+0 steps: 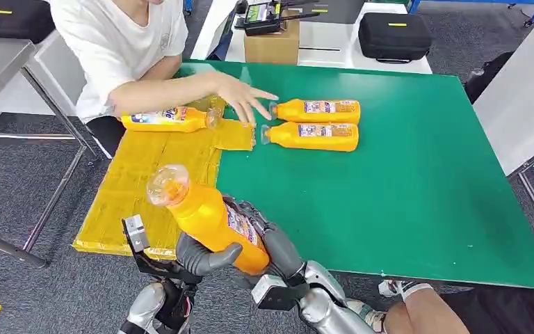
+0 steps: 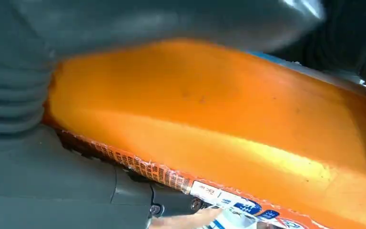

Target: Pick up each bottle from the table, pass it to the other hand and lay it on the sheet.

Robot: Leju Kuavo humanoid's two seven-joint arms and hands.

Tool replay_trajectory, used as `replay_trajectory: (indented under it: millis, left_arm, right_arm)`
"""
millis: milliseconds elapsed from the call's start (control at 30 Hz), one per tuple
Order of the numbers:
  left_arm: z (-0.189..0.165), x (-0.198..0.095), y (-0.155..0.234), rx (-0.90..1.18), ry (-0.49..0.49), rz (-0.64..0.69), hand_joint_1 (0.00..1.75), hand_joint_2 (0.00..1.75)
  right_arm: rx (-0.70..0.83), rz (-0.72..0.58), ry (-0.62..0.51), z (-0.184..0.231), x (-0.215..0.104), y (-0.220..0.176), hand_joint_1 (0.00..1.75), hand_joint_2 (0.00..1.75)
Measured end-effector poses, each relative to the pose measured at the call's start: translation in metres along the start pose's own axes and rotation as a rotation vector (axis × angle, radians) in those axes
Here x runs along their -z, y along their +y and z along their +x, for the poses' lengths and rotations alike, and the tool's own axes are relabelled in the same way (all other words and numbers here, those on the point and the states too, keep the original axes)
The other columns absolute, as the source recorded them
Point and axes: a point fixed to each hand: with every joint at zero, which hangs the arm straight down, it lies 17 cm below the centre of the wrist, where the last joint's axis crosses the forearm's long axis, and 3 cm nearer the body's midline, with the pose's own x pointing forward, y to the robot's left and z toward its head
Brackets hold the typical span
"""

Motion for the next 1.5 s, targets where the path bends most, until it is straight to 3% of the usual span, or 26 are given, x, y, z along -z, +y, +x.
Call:
replay_trajectory:
  millis: [167, 267, 333, 433, 533, 633, 800, 867, 967, 1033, 1133, 1300, 1500]
  left_arm:
    - [0.009, 0.002, 0.013, -0.110, -0.018, 0.050, 1.75, 1.75]
    - [0.011, 0.004, 0.041, -0.023, -0.015, 0.151, 1.75, 1.75]
    - [0.014, 0.002, 0.078, 0.189, -0.014, 0.277, 1.75, 1.75]
    - [0.041, -0.006, 0.136, 0.700, -0.048, 0.454, 1.75, 1.75]
    - [0.071, -0.010, 0.171, 1.086, -0.061, 0.509, 1.75, 1.75]
    - [0.087, -0.014, 0.195, 1.246, -0.056, 0.540, 1.75, 1.75]
    - [0.093, -0.012, 0.211, 1.220, -0.045, 0.563, 1.75, 1.75]
    - [0.097, -0.008, 0.211, 1.375, -0.039, 0.570, 1.75, 1.75]
    - [0.087, 0.004, 0.211, 1.756, 0.047, 0.482, 1.75, 1.75]
    - [0.059, 0.010, 0.221, 1.879, 0.182, 0.360, 1.75, 1.75]
    - [0.029, 0.009, 0.235, 1.906, 0.316, 0.270, 1.75, 1.75]
    - [0.016, 0.010, 0.246, 1.923, 0.371, 0.227, 1.75, 1.75]
    - [-0.024, -0.003, 0.268, 1.892, 0.568, 0.075, 1.75, 1.75]
  right_arm:
    - [-0.030, -0.156, -0.008, 0.014, -0.006, -0.019, 0.00, 0.00]
    - [-0.069, -0.272, -0.011, 0.026, -0.018, -0.036, 0.00, 0.00]
    - [-0.140, -0.358, -0.023, 0.038, -0.026, -0.052, 0.00, 0.00]
    - [-0.234, -0.441, -0.057, 0.059, -0.033, -0.069, 0.00, 0.00]
    - [-0.241, -0.437, -0.087, 0.072, -0.034, -0.070, 0.00, 0.00]
    - [-0.180, -0.459, -0.084, 0.074, -0.034, -0.075, 0.00, 0.00]
    - [-0.052, -0.515, -0.055, 0.066, -0.038, -0.087, 0.00, 0.00]
    - [-0.041, -0.513, -0.056, 0.066, -0.037, -0.087, 0.00, 0.00]
    - [-0.041, -0.494, -0.059, 0.066, -0.036, -0.084, 0.00, 0.00]
    - [-0.048, -0.481, -0.060, 0.066, -0.036, -0.082, 0.00, 0.00]
    - [-0.049, -0.477, -0.059, 0.066, -0.038, -0.084, 0.00, 0.00]
    - [-0.047, -0.484, -0.055, 0.066, -0.040, -0.086, 0.00, 0.00]
    - [-0.049, -0.472, -0.048, 0.063, -0.042, -0.085, 0.00, 0.00]
